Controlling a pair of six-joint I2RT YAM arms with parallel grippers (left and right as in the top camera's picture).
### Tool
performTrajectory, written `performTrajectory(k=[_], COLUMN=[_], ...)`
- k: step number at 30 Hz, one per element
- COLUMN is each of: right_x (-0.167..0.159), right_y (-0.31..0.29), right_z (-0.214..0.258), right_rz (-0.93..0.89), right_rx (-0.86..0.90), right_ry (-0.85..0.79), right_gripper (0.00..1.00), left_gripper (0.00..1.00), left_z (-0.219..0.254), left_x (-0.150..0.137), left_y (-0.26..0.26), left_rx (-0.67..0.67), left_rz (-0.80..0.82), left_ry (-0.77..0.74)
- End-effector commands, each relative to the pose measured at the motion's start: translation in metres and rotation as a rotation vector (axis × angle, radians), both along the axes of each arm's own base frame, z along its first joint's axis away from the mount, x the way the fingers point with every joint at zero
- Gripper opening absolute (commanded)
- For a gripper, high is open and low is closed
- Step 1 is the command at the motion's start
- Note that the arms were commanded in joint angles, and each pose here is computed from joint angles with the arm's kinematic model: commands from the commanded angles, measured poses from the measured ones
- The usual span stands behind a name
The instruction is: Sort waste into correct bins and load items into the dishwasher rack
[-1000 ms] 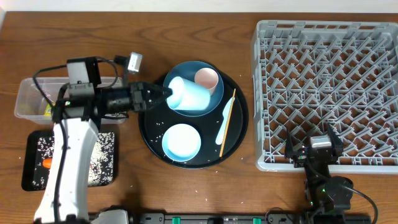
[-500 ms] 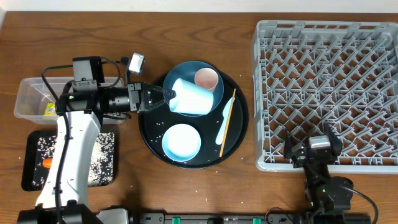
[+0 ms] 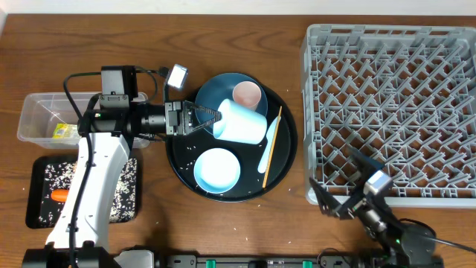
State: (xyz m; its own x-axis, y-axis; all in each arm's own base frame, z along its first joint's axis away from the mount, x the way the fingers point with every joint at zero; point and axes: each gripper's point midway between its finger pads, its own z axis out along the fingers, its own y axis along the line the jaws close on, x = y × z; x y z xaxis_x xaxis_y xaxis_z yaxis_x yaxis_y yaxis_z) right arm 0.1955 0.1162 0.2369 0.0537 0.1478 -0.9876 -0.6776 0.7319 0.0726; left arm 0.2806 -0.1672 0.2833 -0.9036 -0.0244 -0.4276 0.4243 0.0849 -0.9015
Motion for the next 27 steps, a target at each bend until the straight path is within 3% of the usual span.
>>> performTrajectory(k=[1, 9, 16, 20, 24, 27], right_x=[-0.027, -0.021, -0.028, -0.012, 0.027, 0.045], right_y=[0.02, 0.046, 0.059, 0.059, 0.058, 0.059], right_z=[0.037, 0.085, 0.114, 0.109, 0.091, 0.078], right_rz=[0.188, 0.484, 0.804, 0.812, 0.725, 0.725], right_rx=[0.047, 0.063, -0.014, 0.043, 0.204, 0.211], right_ry=[0.033, 0.267, 0.273, 0.394, 0.649, 0.669], right_gripper=[0.99, 0.99, 0.99, 0.99, 0.99, 0.99], left_gripper=[0.07, 0.07, 0.07, 0.07, 0.07, 0.07], left_z=[0.009, 0.009, 0.009, 0.009, 0.012, 0.016], left_x=[-0.001, -0.001, -0.001, 0.0, 0.004, 0.007], left_y=[0.0, 0.0, 0.0, 0.0, 0.0, -0.001], left_rx=[-0.02, -0.019, -0.019, -0.019, -0.021, -0.023], left_rz=[-0.015, -0.015, -0.015, -0.015, -0.013, -0.012], left_ry=[-0.044, -0.046, -0.046, -0.051, -0.047, -0.046])
